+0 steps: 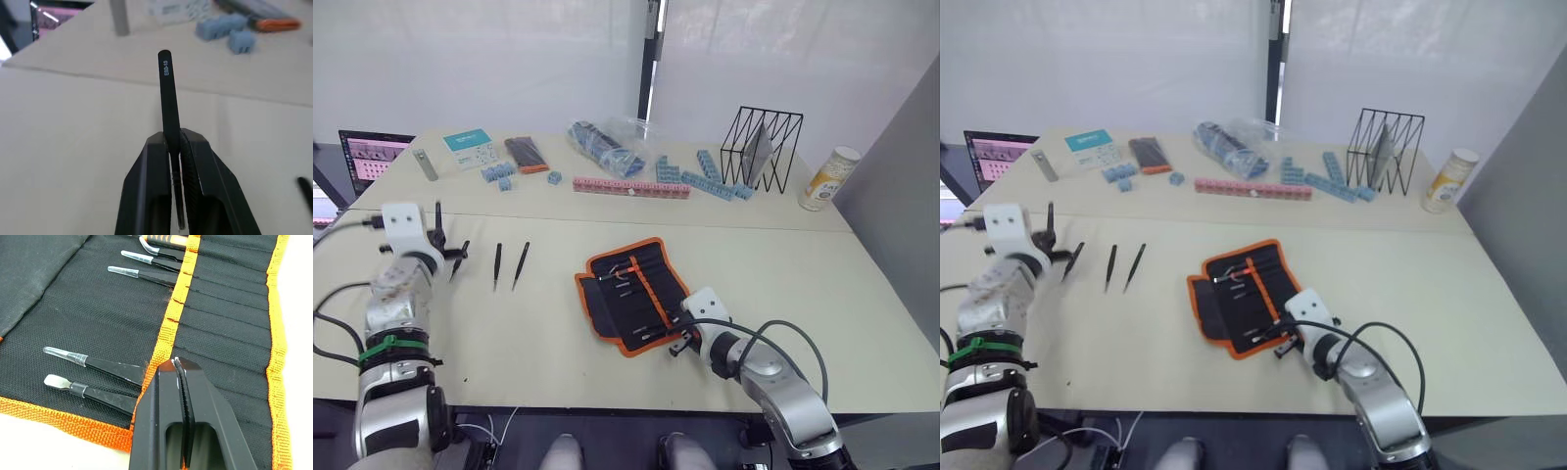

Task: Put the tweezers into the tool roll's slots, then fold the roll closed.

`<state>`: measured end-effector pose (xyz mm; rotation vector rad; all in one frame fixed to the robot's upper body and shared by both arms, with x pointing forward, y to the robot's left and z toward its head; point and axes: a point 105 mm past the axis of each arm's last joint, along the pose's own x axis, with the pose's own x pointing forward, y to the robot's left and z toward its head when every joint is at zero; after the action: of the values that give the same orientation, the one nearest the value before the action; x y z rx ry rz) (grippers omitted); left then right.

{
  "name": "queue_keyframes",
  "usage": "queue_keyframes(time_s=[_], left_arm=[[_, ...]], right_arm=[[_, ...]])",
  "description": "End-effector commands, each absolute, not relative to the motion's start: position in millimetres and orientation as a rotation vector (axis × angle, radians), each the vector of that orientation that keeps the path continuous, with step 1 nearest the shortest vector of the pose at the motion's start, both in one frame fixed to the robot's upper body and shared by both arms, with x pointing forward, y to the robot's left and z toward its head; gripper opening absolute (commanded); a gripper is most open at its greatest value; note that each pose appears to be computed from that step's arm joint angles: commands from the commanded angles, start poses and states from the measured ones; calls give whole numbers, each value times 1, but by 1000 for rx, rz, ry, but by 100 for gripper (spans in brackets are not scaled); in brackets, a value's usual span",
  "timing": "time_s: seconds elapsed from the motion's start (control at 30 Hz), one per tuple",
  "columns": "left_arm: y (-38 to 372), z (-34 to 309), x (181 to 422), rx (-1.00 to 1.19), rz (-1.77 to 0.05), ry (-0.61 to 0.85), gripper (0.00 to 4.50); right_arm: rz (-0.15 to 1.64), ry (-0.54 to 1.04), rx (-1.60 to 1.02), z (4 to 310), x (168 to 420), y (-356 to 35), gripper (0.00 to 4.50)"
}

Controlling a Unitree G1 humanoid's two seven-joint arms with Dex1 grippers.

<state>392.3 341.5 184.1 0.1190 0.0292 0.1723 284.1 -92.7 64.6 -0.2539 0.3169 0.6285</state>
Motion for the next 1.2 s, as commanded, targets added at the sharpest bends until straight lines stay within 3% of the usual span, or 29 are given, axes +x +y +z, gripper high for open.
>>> queue_keyframes(time_s=[0.03, 0.2, 0.37, 0.7, 1.2], left_arm=[[281, 208, 386, 185, -168, -1, 3], [192, 190, 347, 154, -683, 116, 3], [155, 170, 320, 177, -930, 240, 3], [133, 139, 309, 396, -1076, 472, 3], [99, 134, 330, 579, -1129, 654, 3]], right_arm=[[639, 476, -246, 30, 271, -97, 0], [650, 476, -248, 30, 271, -94, 0], [649, 487, -242, 27, 269, -93, 0], [607, 513, -224, 18, 261, -95, 0], [558, 506, -194, 17, 256, -90, 0]])
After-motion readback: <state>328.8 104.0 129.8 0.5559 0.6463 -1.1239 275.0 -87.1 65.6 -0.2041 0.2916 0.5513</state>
